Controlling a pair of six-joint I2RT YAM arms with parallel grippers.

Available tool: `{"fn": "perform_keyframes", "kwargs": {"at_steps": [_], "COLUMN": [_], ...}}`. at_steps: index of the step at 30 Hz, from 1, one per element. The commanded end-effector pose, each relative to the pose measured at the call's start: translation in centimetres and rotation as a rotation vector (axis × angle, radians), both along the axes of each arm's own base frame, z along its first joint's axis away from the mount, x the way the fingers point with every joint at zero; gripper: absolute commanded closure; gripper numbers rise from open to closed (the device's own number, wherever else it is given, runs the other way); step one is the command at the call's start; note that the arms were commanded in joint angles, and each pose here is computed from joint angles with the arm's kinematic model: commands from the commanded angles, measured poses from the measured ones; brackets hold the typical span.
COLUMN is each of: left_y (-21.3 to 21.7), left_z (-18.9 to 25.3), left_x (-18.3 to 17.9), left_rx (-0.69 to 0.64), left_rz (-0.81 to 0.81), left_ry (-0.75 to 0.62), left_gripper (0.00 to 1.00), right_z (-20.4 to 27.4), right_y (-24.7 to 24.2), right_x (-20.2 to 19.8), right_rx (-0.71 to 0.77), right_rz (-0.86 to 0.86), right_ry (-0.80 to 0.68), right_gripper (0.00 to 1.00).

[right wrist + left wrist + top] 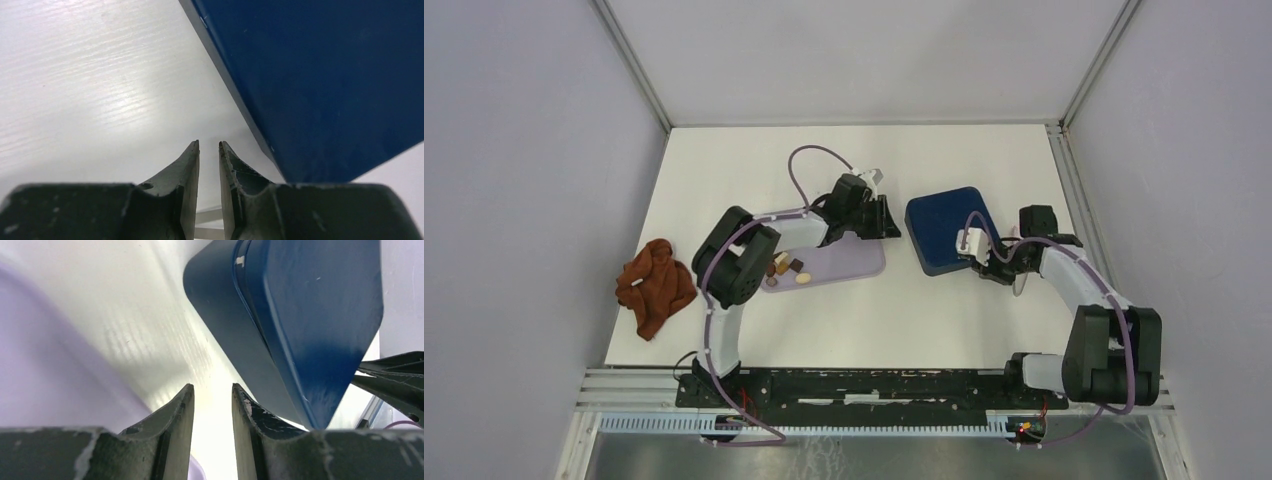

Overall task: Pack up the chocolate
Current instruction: Close the box lid on the packing box, then adjust the packing box at the center of the board.

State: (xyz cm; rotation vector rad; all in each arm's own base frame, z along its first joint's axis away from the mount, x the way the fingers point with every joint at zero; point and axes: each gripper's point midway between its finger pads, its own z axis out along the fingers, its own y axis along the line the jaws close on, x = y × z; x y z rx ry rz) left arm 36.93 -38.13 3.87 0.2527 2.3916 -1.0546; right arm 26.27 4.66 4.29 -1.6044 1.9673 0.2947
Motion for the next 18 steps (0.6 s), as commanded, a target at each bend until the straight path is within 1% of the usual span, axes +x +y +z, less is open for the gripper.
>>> {"fn": "perform_keyframes", "kwargs": {"at_steps": [1,2,5,8,10,11,15,17,18], "left_y": [2.4,2.5,2.4,2.3,3.1,3.9,5.4,5.4,5.2], "left_z": [6.8,7.5,9.2,10.1,10.6,10.3,12.8,13.9,14.4], "left_x": [2.7,2.8,2.6,1.9,1.4,0.8,-0.8,-1.7,-2.1], "left_rx": [-0.004,-0.01,-0.041,-0.08,-0.096,-0.099,-0.162,-0.197,-0.217], "left_rz": [0.103,0.107,0.099,0.108,0.15,0.177,0.225,0.212,0.203], "left_ry": [-0.228,-0.242,-0.257,-0.24,-0.244,-0.242,-0.294,-0.299,-0.299], "left_gripper": [0.6,0.6,0.6,0.59,0.58,0.56,0.42,0.35,0.31], "right_z": [2.7,3.7,7.5,10.1,10.4,10.4,9.8,8.5,7.2], "right_y": [0.5,0.5,-1.1,-3.5,-5.0,-5.6,-8.5,-9.1,-8.9], "right_x": [-1.1,-0.7,2.4,6.6,8.9,9.8,13.6,15.1,15.6], "right_rx": [0.089,0.116,0.179,0.239,0.241,0.248,0.223,0.218,0.221], "right_rz": [0.018,-0.005,-0.177,-0.399,-0.531,-0.585,-0.757,-0.787,-0.788], "right_ry": [-0.029,-0.038,-0.077,-0.131,-0.171,-0.178,-0.253,-0.209,-0.153], "right_gripper": [0.73,0.72,0.72,0.76,0.79,0.8,0.81,0.82,0.82]}}
